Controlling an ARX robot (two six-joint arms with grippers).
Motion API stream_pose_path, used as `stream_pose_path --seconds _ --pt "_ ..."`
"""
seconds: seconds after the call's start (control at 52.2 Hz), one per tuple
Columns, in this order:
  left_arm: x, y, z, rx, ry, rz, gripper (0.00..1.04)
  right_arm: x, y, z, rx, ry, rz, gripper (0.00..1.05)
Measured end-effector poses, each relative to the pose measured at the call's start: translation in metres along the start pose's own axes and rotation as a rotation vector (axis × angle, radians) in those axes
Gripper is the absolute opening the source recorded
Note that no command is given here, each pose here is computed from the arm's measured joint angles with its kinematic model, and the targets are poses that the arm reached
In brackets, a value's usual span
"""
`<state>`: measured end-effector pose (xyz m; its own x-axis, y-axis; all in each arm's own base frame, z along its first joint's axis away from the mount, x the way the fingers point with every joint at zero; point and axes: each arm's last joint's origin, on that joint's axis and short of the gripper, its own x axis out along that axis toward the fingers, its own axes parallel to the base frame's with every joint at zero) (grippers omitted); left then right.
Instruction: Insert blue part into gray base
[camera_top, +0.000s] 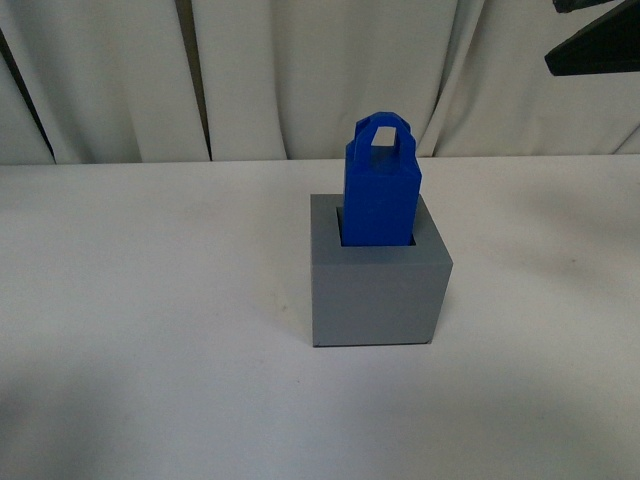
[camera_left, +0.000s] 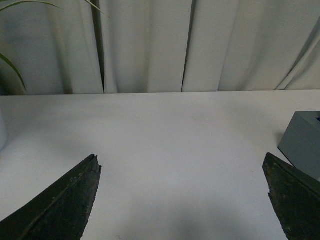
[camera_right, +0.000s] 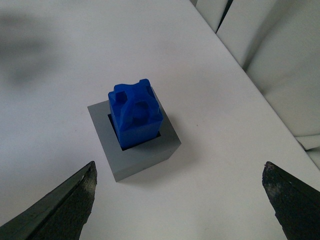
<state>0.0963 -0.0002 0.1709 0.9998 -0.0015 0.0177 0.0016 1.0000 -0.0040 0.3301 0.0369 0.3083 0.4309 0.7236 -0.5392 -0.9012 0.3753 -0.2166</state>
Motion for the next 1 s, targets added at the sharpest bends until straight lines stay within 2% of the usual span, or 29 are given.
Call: stream_pose_path --seconds 0.077,0.115,0.134,0.172,0.23,0.249,0.307,0.345,0.46,0.671,0.805,0.997 --pt "0.000 0.000 0.000 0.000 0.000 0.001 0.99 0.001 0.001 0.000 0.009 0.003 -0.003 0.97" --pt "0.000 0.000 0.000 0.000 0.000 0.000 0.99 0.005 0.003 0.000 -0.007 0.036 -0.103 0.94" --pt "0.000 0.000 0.000 0.000 0.000 0.000 0.99 0.007 0.006 -0.001 -0.009 0.047 -0.198 0.90" --pt "0.000 0.000 0.000 0.000 0.000 0.000 0.99 0.009 0.014 -0.012 0.085 0.098 -0.526 0.81" --pt "0.000 0.000 0.000 0.000 0.000 -0.001 0.99 0.008 0.023 -0.020 0.154 0.039 -0.724 0.74" --pt "0.000 0.000 0.000 0.000 0.000 0.000 0.99 0.006 0.027 -0.026 0.217 -0.015 -0.822 0.71" --pt "0.000 0.000 0.000 0.000 0.000 0.001 0.99 -0.001 0.037 -0.036 0.315 -0.134 -1.001 0.62" --pt "0.000 0.000 0.000 0.000 0.000 0.003 0.99 -0.008 0.049 -0.045 0.395 -0.255 -1.074 0.53" --pt "0.000 0.000 0.000 0.000 0.000 0.001 0.99 -0.015 0.071 -0.061 0.460 -0.361 -1.094 0.35" --pt "0.000 0.000 0.000 0.000 0.000 0.001 0.99 -0.016 0.106 -0.092 0.510 -0.363 -1.066 0.02" --pt "0.000 0.000 0.000 0.000 0.000 0.000 0.99 -0.027 0.126 -0.111 0.520 -0.368 -1.081 0.02" --pt "0.000 0.000 0.000 0.000 0.000 0.000 0.99 -0.029 0.145 -0.121 0.519 -0.371 -1.073 0.02"
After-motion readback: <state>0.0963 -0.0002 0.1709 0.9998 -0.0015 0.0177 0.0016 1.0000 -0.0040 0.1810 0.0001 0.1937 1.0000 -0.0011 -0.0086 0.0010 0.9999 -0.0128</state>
